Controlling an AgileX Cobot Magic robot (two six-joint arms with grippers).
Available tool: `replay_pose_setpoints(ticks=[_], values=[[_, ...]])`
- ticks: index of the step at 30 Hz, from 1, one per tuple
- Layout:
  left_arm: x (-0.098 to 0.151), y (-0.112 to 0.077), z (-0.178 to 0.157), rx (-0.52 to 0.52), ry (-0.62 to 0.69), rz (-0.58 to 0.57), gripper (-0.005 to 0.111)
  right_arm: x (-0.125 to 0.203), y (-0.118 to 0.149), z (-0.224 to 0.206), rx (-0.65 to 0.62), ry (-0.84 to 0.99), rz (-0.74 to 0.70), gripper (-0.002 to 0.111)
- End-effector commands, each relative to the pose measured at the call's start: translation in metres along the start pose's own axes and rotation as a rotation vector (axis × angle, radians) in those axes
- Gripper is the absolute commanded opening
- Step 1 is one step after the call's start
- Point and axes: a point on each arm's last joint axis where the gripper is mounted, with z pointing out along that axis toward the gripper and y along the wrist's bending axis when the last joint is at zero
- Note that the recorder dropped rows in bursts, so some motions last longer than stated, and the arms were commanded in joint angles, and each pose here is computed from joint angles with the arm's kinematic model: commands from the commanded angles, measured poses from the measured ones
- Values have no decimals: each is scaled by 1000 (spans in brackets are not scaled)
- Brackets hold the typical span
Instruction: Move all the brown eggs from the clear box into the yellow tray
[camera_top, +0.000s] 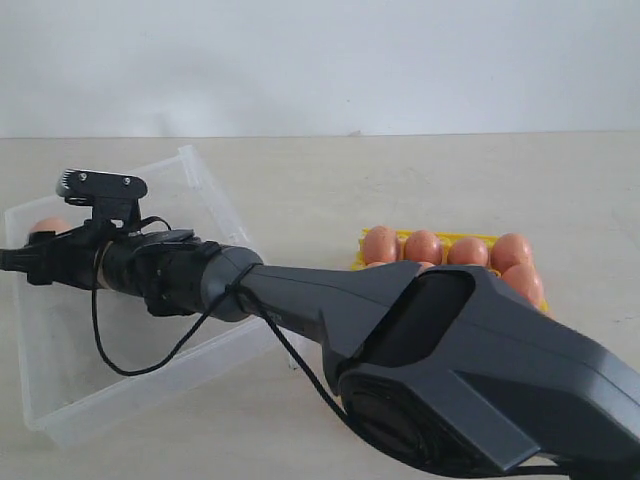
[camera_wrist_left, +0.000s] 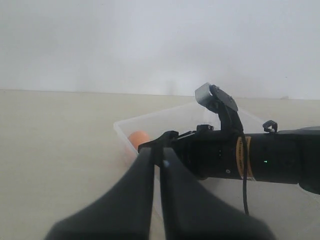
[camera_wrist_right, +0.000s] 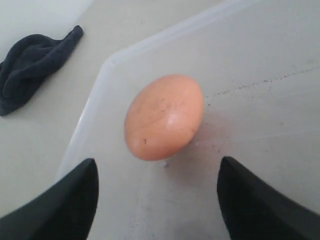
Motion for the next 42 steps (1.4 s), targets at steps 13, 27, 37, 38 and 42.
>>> replay_pose_setpoints(ticks=[13, 27, 37, 38, 42], values=[[0, 0, 0, -2, -5, -1, 4, -40, 19, -14, -57, -66, 174, 42], [0, 0, 0, -2, -5, -1, 4, -36, -8, -9, -13, -62, 218, 42], [0, 0, 0, -2, -5, -1, 4, -32, 4, -10, -142, -7, 163, 36], [0, 0, 0, -2, -5, -1, 4, -31, 7, -10, -169, 11, 124, 29], [0, 0, 0, -2, -5, -1, 4, -23, 13, -12, -246, 83, -30, 0]])
